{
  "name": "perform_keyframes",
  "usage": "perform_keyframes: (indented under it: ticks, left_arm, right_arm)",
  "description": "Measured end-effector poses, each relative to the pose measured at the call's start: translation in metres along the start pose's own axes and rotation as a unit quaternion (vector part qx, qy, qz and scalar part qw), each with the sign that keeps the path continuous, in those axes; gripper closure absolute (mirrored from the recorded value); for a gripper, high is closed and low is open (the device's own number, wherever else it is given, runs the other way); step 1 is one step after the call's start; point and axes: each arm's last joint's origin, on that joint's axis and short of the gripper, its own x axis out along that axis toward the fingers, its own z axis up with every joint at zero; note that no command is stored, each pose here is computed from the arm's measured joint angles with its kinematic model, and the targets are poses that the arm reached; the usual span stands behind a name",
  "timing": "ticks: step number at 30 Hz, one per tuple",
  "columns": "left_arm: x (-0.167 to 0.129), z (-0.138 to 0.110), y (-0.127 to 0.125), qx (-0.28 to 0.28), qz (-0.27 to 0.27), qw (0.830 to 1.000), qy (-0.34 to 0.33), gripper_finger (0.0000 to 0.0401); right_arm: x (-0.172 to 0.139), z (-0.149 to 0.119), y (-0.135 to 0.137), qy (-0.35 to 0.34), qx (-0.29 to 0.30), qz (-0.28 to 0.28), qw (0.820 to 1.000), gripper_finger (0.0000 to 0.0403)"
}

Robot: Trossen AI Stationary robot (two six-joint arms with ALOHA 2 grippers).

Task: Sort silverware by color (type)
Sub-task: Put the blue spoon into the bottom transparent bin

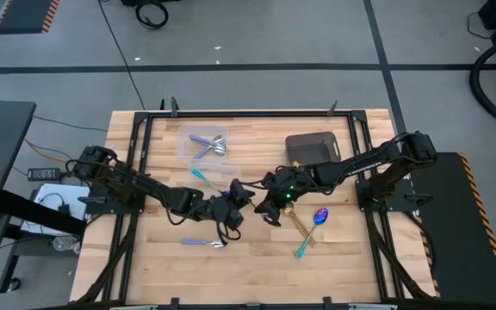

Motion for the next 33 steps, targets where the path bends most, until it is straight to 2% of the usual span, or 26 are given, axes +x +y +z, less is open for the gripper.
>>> perform_keyframes:
  ticks: [5,17,24,27,33]
  left_arm:
    - [0.0,0.001,0.0,0.035,-0.001,0.999,-0.004,0.0248]
    - [0.0,0.0,-0.001,0.049,-0.004,0.999,-0.002,0.0388]
    - [0.0,0.0,-0.001,0.046,-0.01,0.999,-0.011,0.0393]
    - [0.0,0.0,-0.002,0.028,-0.013,0.999,-0.01,0.0393]
    - [-0.002,-0.006,-0.01,-0.01,-0.055,0.998,0.017,0.0394]
  right_arm:
    - [0.0,0.001,-0.001,-0.001,0.001,0.0,1.0,0.0366]
    - [-0.001,0.002,-0.002,-0.005,0.0,-0.006,1.0,0.0365]
    - [-0.001,0.004,-0.003,-0.018,-0.005,-0.012,1.0,0.032]
    - [-0.003,0.006,-0.004,-0.021,-0.013,-0.013,1.0,0.0295]
    - [-0.003,0.006,-0.004,-0.021,-0.035,-0.016,0.999,0.025]
